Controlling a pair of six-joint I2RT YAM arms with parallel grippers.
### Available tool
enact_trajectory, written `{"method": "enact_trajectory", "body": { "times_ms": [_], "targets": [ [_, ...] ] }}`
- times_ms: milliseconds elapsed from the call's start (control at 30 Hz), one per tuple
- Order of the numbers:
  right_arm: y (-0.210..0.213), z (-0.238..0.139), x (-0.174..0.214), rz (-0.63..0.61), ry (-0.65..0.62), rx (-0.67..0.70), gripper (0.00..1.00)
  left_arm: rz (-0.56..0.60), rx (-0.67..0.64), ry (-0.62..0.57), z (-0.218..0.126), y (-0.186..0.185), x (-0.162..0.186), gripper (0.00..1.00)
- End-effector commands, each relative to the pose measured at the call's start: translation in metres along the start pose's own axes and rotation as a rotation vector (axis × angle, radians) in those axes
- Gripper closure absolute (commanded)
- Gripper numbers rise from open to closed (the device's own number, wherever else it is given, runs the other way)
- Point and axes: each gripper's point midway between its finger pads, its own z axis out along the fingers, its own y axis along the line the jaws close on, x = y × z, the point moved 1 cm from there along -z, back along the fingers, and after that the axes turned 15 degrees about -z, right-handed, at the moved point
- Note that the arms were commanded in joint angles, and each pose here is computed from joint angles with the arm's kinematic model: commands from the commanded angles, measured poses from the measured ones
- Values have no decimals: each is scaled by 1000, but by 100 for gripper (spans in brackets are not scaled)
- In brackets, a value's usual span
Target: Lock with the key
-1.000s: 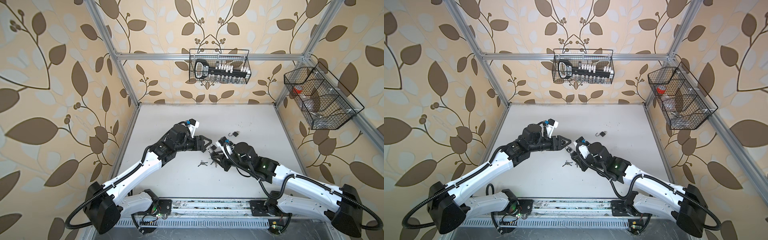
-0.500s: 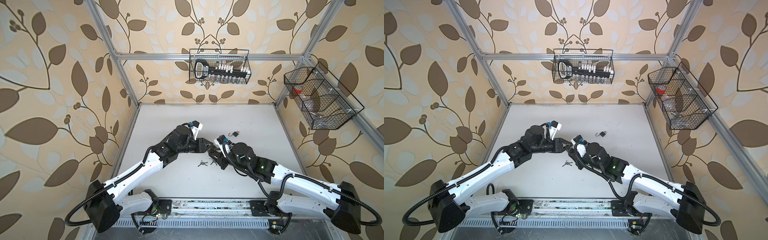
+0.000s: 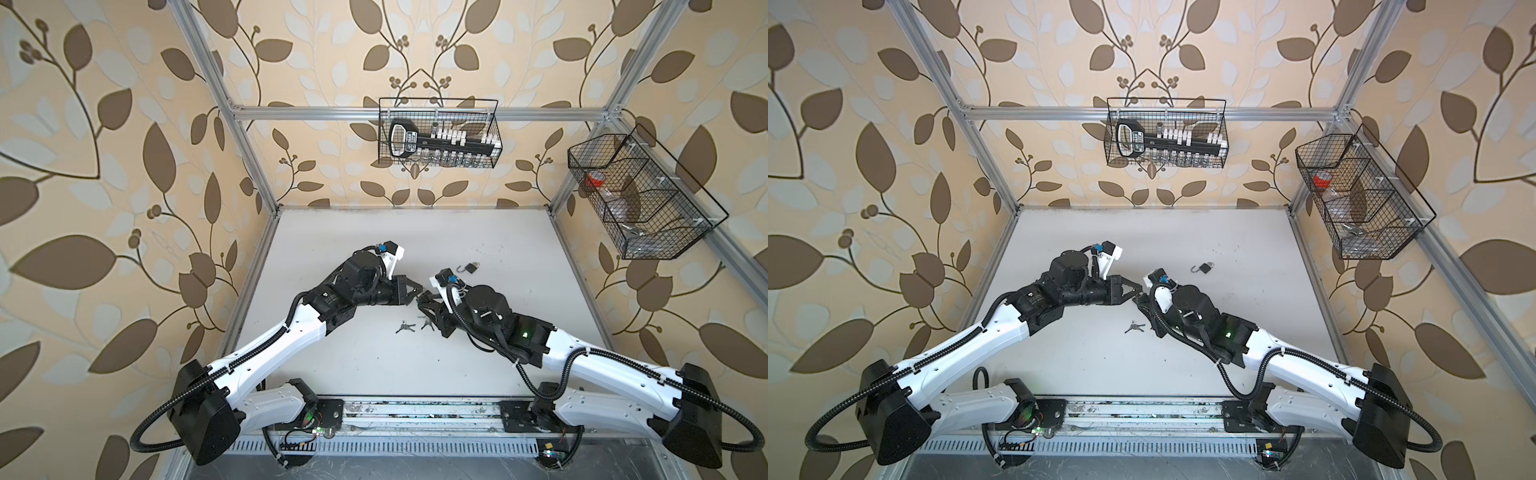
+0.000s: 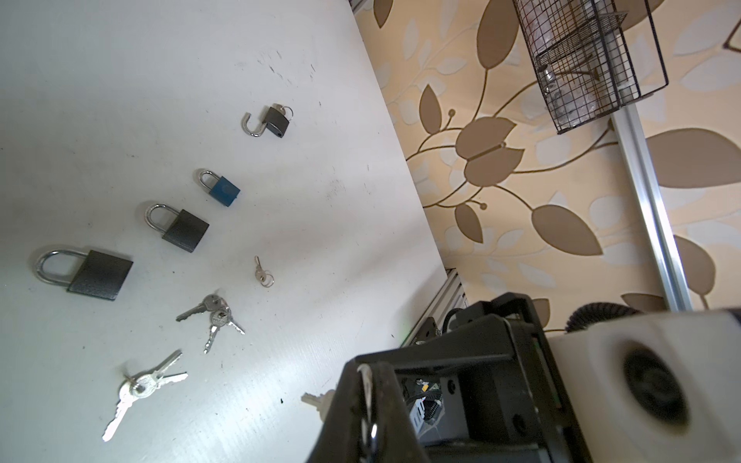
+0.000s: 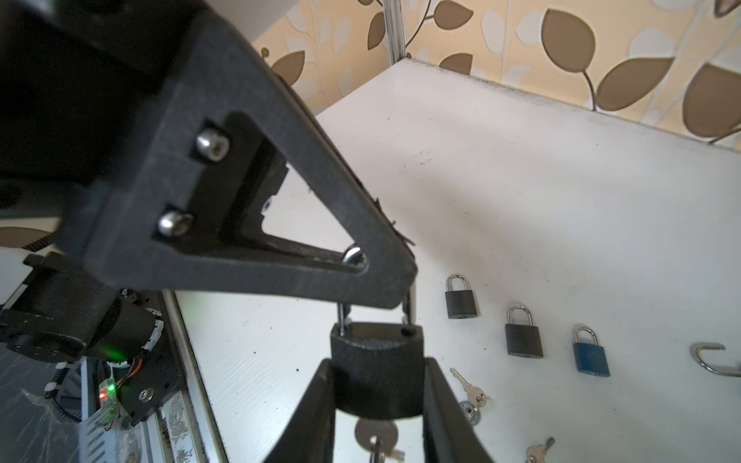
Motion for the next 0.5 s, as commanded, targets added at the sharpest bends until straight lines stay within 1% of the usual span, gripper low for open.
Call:
{"method": "enact_trajectory", "body": {
  "times_ms": [0,67,133,200,233,267,367,433,467],
  "targets": [
    [-2,-7,-27,9,-73,12,90,40,59,-14,-5,-20,-3,97],
    [-2,-9,-28,6,-76,13,88,42,59,-17,-6,-21,-4,100],
    [-1,-12,-32,0,-84,5,78,52,61,-19,-8,-24,-4,100],
    [1,-17,-39,-7,-111,-7,58,66,75,-31,-14,-32,-6,100],
    [0,-21,-43,-7,-132,-6,51,73,84,-41,-17,-35,-7,100],
    [-1,-26,-47,-4,-159,-1,45,81,92,-60,-22,-39,-9,100],
    [-12,-42,-61,32,-268,54,36,110,105,-124,-39,-51,-15,100],
    [-16,-51,-66,42,-335,76,36,122,101,-171,-50,-56,-20,100],
    [-18,-55,-68,46,-366,86,33,134,105,-193,-56,-60,-22,100]
  ]
}}
